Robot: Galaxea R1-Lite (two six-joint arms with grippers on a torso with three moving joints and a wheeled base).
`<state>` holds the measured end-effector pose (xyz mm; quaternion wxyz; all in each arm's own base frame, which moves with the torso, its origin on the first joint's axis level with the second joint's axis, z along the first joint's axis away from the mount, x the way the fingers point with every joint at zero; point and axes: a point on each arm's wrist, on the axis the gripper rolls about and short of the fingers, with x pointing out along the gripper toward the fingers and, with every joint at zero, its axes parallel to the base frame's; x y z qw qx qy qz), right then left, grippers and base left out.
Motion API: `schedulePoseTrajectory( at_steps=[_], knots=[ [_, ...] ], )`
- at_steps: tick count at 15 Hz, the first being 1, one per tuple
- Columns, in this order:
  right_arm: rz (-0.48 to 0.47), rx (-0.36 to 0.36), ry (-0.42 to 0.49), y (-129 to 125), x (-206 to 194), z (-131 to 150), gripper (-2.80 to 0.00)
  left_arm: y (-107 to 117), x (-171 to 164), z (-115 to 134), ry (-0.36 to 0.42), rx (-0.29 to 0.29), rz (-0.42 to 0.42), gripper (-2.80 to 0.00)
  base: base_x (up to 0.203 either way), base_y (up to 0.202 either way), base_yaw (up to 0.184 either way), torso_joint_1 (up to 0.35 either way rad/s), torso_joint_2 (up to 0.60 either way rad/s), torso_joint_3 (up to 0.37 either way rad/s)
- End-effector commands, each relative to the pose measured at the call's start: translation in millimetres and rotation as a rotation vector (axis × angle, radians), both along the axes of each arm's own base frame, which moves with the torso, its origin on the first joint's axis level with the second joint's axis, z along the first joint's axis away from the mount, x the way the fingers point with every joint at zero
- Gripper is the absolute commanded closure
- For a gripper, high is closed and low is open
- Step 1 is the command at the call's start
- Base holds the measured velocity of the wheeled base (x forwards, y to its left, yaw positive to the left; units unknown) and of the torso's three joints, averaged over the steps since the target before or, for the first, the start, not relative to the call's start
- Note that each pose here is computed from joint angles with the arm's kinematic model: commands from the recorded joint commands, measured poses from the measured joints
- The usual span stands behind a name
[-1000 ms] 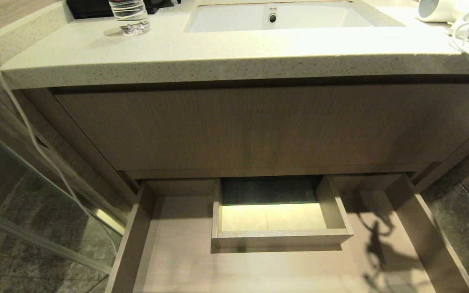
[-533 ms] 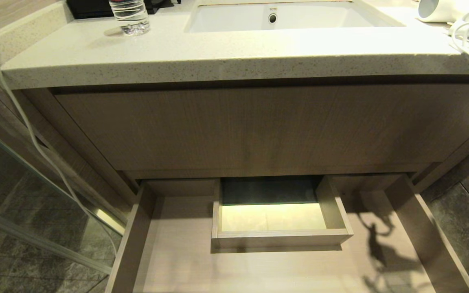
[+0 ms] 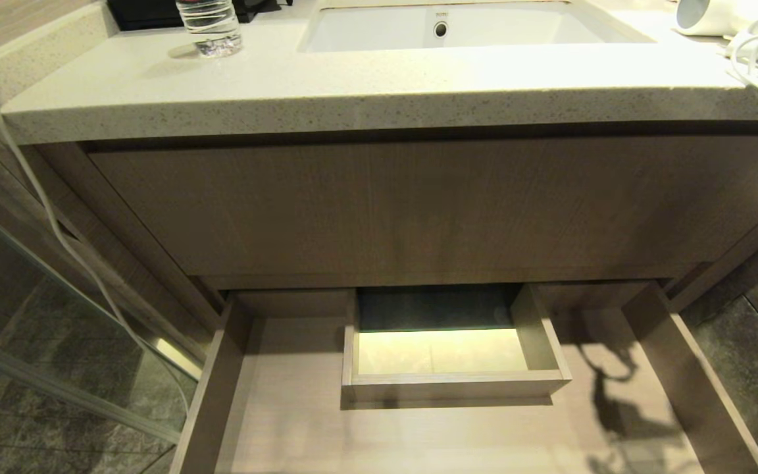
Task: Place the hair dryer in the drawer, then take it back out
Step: Pick up the hairdryer
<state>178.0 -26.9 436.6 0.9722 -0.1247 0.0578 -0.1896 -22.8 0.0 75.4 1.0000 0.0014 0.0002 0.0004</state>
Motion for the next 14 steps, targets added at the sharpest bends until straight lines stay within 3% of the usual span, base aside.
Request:
schedulePoseTrajectory(
  at_steps=[1, 6, 9, 11, 14],
  knots=[
    [0.048, -0.003, -0.005, 3.3, -20.5, 1.6, -2.8, 0.0, 0.0, 0.0, 0.0, 0.0, 0.001, 0.0, 0.0, 0.0, 0.0, 0.0, 0.0, 0.0],
    [0.148, -0.054, 0.152, 12.6, -82.7, -31.1, -2.8, 0.0, 0.0, 0.0, 0.0, 0.0, 0.001, 0.0, 0.0, 0.0, 0.0, 0.0, 0.0, 0.0],
    [0.208, -0.123, 0.182, 20.9, -142.7, -62.1, -2.8, 0.0, 0.0, 0.0, 0.0, 0.0, 0.001, 0.0, 0.0, 0.0, 0.0, 0.0, 0.0, 0.0],
    [0.229, -0.157, 0.21, 25.6, -183.8, -96.2, -2.8, 0.0, 0.0, 0.0, 0.0, 0.0, 0.001, 0.0, 0.0, 0.0, 0.0, 0.0, 0.0, 0.0],
    [0.24, -0.151, 0.335, 28.0, -211.9, -176.3, -2.8, 0.0, 0.0, -0.1, 0.001, 0.0, 0.001, 0.0, 0.0, 0.0, 0.0, 0.0, 0.0, 0.0]
  ],
)
